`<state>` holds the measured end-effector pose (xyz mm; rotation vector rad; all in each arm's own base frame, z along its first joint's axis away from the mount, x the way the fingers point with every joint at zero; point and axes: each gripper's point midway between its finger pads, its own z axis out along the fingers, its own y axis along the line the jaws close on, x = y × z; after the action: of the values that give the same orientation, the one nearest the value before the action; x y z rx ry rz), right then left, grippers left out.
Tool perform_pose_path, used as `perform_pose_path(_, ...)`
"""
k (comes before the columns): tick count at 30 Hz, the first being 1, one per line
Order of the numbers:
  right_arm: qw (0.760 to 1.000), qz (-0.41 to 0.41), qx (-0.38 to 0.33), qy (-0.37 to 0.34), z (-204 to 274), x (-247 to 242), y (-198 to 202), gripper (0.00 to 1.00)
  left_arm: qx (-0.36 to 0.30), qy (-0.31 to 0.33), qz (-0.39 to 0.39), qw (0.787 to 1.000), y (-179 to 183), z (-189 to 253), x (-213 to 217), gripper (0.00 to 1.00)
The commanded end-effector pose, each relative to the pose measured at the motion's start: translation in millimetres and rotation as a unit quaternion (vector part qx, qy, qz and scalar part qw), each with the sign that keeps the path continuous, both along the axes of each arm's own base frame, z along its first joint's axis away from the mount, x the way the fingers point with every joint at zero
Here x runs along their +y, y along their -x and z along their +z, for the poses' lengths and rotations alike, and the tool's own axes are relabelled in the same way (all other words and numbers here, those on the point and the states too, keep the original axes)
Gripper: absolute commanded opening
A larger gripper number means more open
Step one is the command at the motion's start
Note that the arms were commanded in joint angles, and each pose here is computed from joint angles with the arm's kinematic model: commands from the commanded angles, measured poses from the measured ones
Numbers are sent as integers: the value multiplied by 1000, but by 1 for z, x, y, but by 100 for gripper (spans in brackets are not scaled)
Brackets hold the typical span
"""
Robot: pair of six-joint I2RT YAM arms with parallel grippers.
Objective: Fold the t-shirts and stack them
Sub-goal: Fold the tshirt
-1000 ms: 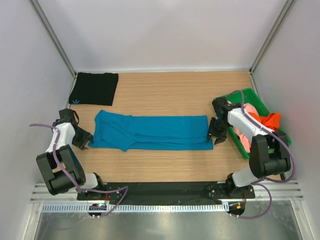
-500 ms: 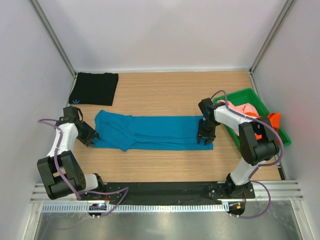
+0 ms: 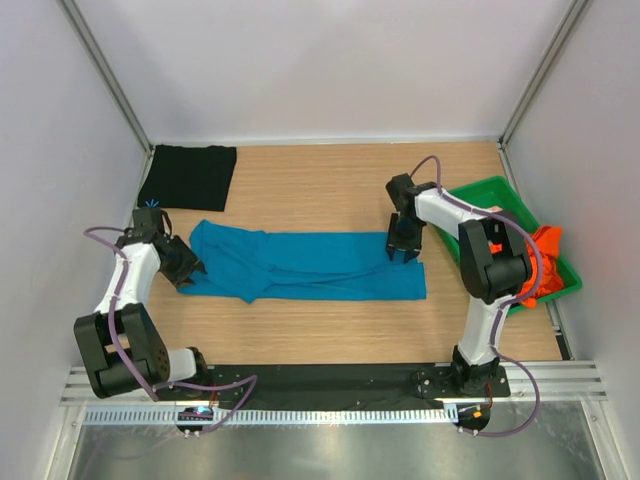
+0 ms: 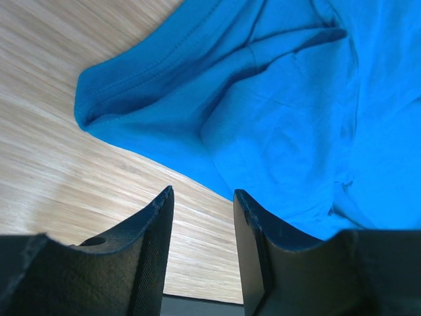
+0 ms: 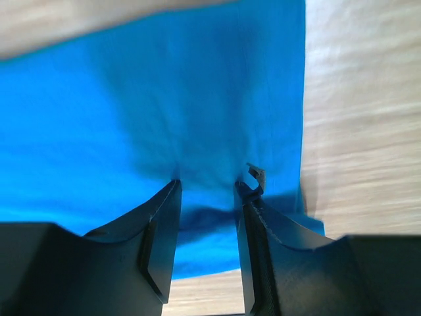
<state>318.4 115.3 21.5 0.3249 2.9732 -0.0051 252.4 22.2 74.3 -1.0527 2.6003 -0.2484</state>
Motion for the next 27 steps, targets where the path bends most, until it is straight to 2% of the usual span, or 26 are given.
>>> perform_pose_path(1, 999, 5, -28, 27, 20, -5, -18, 45, -35, 7, -27, 999, -13, 13, -7, 43)
perform_pose_path(2, 999, 7, -33, 33, 24, -7, -18, 46, -42, 9, -31, 999, -13, 15, -11, 47)
perform_pose_path(7, 997, 26, -60, 33, 59, -12, -12, 48, -45, 32, -36, 998, -11, 10, -20, 48)
perform_pose_path(10, 997, 39, -72, 6, 73, -3, -7, 49, -41, 56, -41, 997, -13, 6, -28, 53)
perform_pose_path(13, 996, 41, -70, -27, 76, 9, 2, 50, -28, 86, -45, 995, -13, 0, -39, 52)
perform_pose_path(19, 995, 47, -58, -61, 66, 23, 18, 50, -21, 73, -30, 997, -16, -10, -33, 53)
perform_pose_path(27, 995, 58, -60, -57, 68, 20, 22, 50, -6, 52, -28, 998, -32, -27, -22, 48)
